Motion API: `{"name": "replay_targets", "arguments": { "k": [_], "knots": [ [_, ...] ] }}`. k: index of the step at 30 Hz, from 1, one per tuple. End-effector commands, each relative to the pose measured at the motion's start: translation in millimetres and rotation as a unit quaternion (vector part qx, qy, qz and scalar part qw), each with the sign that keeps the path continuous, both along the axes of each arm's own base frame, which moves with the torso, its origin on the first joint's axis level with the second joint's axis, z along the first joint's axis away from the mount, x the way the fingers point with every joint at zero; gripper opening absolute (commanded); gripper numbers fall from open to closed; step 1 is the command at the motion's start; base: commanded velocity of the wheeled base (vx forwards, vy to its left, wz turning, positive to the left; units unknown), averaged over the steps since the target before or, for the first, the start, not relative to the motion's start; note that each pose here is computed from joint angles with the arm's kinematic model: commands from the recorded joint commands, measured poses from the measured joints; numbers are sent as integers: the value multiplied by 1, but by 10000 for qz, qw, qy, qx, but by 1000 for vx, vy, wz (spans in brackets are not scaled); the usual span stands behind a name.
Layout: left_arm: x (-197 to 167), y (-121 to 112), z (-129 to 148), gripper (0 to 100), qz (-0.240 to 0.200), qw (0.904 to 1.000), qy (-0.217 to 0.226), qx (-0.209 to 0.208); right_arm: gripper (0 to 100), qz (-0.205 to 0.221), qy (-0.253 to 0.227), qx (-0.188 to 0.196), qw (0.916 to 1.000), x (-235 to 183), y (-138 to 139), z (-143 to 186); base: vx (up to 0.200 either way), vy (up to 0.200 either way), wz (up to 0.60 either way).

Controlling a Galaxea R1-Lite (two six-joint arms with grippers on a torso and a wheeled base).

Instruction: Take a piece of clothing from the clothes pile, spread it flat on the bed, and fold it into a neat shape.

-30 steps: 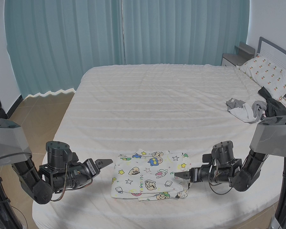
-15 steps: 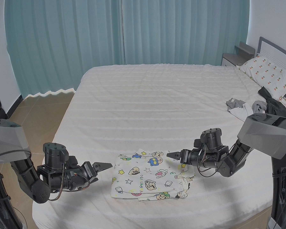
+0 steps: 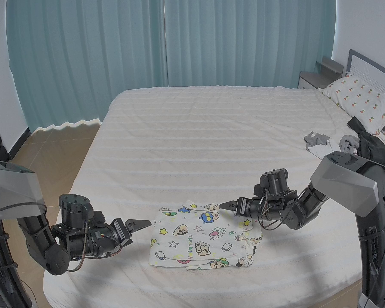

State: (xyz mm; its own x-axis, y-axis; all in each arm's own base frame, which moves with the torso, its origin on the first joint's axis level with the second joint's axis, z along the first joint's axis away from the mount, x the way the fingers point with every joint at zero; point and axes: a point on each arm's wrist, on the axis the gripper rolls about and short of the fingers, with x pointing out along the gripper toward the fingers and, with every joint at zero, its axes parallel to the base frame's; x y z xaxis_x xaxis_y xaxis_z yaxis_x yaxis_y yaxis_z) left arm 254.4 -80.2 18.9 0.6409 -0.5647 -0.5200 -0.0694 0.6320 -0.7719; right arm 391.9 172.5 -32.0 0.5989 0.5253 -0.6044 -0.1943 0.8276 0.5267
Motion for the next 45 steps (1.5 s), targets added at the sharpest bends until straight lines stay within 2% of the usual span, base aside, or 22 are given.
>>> {"name": "replay_targets", "arguments": {
  "k": [1,10,22,26,45],
  "knots": [
    [-1,1,-2,100,13,10000,42,16,0,35,15,-103,9999,0,11,-8,0,0,0],
    [-1,1,-2,100,13,10000,50,18,0,-497,-264,-324,9979,7,4,-14,0,0,0],
    [-1,0,-2,100,8,10000,44,27,0,-946,-401,87,9947,6,-18,6,0,0,0],
    [-1,0,-2,100,14,10000,43,31,0,-1008,-409,183,9939,8,-20,7,0,0,0],
    [0,0,-1,100,17,10000,-29,21,0,-1148,-376,188,9925,5,-31,14,0,0,0]
  ]
}}
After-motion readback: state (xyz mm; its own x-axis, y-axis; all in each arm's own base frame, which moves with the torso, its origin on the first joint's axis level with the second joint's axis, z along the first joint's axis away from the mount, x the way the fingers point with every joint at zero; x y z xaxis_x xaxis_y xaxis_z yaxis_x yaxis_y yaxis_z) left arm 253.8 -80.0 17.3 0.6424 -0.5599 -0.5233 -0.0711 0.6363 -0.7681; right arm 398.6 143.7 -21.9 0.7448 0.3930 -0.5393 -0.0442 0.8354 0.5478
